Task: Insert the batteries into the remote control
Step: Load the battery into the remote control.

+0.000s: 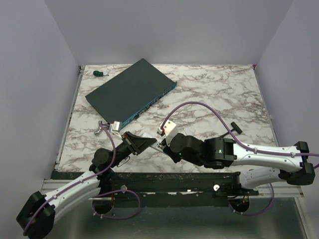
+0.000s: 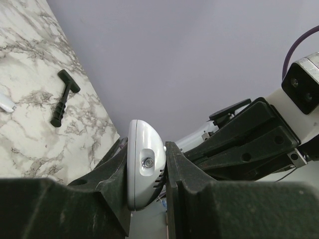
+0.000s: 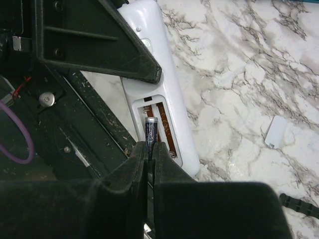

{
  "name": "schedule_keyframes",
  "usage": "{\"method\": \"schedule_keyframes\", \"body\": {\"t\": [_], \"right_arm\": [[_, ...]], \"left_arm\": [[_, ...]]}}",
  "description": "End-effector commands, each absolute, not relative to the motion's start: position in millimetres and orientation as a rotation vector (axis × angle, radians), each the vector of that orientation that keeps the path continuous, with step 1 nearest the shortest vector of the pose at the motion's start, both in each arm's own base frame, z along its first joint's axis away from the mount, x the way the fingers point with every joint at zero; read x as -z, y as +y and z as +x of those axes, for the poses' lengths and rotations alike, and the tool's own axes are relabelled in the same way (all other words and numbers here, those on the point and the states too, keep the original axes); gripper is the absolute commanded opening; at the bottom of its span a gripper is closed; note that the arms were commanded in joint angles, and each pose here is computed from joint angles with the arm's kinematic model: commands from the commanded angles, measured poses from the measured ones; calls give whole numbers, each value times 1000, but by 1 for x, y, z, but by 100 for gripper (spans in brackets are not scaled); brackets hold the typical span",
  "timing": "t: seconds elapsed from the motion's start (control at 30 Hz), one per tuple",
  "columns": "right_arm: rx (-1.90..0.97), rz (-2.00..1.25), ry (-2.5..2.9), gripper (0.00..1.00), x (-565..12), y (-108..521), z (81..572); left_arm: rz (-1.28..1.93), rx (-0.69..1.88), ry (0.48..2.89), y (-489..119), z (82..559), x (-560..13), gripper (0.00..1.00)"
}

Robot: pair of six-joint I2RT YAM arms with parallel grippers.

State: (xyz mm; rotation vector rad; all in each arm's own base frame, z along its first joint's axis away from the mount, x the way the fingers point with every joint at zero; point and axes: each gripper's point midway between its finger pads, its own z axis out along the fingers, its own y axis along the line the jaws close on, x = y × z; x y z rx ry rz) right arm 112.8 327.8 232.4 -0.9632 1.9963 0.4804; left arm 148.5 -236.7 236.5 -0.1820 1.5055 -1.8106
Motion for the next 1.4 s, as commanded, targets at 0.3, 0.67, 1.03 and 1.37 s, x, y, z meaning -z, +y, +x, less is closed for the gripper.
{"method": "schedule_keyframes", "body": {"t": [0.3, 0.67, 1.03, 1.37], "right_arm": [[-476, -1017, 2010, 9, -221, 330, 112], [-452, -1018, 2004, 11, -217, 331, 116], [-449, -1032, 2009, 15, -211, 332, 118], [-445, -1033, 2014, 18, -209, 327, 117]], "left_arm": [[-163, 1816, 1475, -235, 145, -238, 0], [-157, 1821, 1466, -234, 144, -240, 0], [-155, 1825, 1462, -234, 144, -241, 0], [-161, 1821, 1464, -234, 145, -240, 0]]}}
